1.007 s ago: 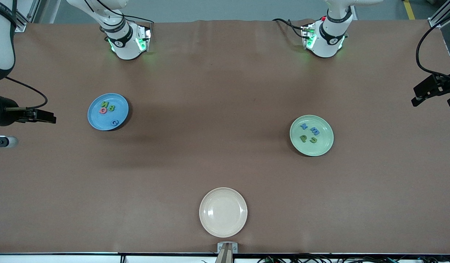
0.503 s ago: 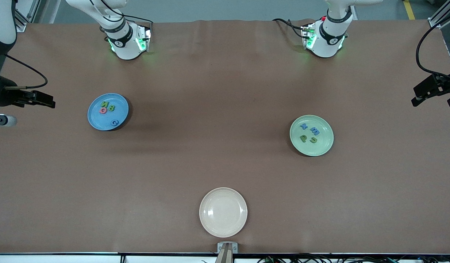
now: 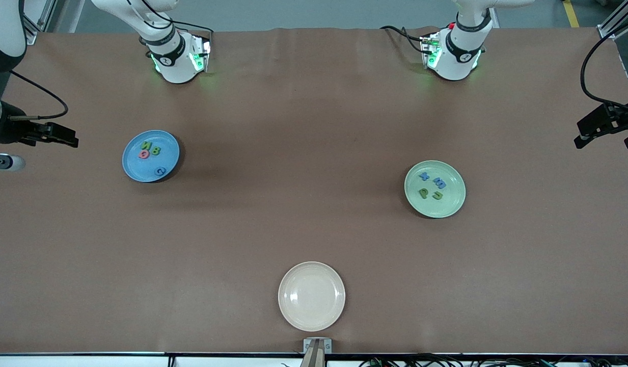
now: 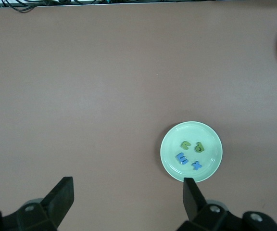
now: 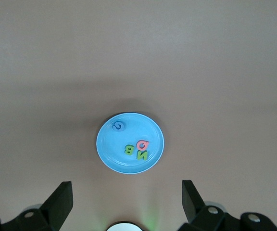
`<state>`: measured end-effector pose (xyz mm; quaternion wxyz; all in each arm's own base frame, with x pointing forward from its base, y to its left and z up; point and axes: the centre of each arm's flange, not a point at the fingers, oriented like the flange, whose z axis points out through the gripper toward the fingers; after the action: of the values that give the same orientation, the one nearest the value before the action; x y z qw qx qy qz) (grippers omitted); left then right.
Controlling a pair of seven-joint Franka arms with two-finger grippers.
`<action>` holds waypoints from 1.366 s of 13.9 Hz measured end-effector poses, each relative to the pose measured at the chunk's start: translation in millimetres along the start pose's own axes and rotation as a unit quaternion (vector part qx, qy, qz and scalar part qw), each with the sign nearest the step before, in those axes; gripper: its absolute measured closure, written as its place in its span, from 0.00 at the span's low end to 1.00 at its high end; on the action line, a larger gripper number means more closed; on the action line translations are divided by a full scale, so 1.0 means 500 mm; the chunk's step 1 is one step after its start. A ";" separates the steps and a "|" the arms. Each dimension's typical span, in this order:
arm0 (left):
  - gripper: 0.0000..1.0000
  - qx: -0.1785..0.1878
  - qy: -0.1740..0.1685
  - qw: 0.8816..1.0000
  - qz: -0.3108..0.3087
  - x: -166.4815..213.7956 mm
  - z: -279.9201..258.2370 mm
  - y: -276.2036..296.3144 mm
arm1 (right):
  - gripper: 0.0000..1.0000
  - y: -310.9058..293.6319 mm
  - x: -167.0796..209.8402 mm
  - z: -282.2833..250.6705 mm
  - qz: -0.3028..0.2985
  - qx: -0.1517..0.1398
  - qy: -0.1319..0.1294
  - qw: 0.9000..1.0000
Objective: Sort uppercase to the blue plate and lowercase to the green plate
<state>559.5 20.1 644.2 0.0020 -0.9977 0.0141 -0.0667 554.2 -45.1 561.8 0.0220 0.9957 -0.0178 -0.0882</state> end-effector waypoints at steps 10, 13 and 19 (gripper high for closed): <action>0.00 0.000 0.000 1.000 0.000 0.000 0.000 0.000 | 0.00 0.013 -0.003 -0.062 0.006 0.001 0.034 0.999; 0.00 0.000 0.000 1.000 0.000 0.000 0.000 0.000 | 0.00 0.014 -0.017 -0.112 0.007 0.001 0.045 0.999; 0.00 0.000 0.000 1.000 0.000 0.000 0.000 0.000 | 0.00 0.009 -0.043 -0.167 0.006 0.003 0.044 0.999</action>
<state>559.5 20.1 644.2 0.0020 -0.9977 0.0141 -0.0667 547.8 -45.3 647.8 0.0201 0.9986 -0.0227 -0.0443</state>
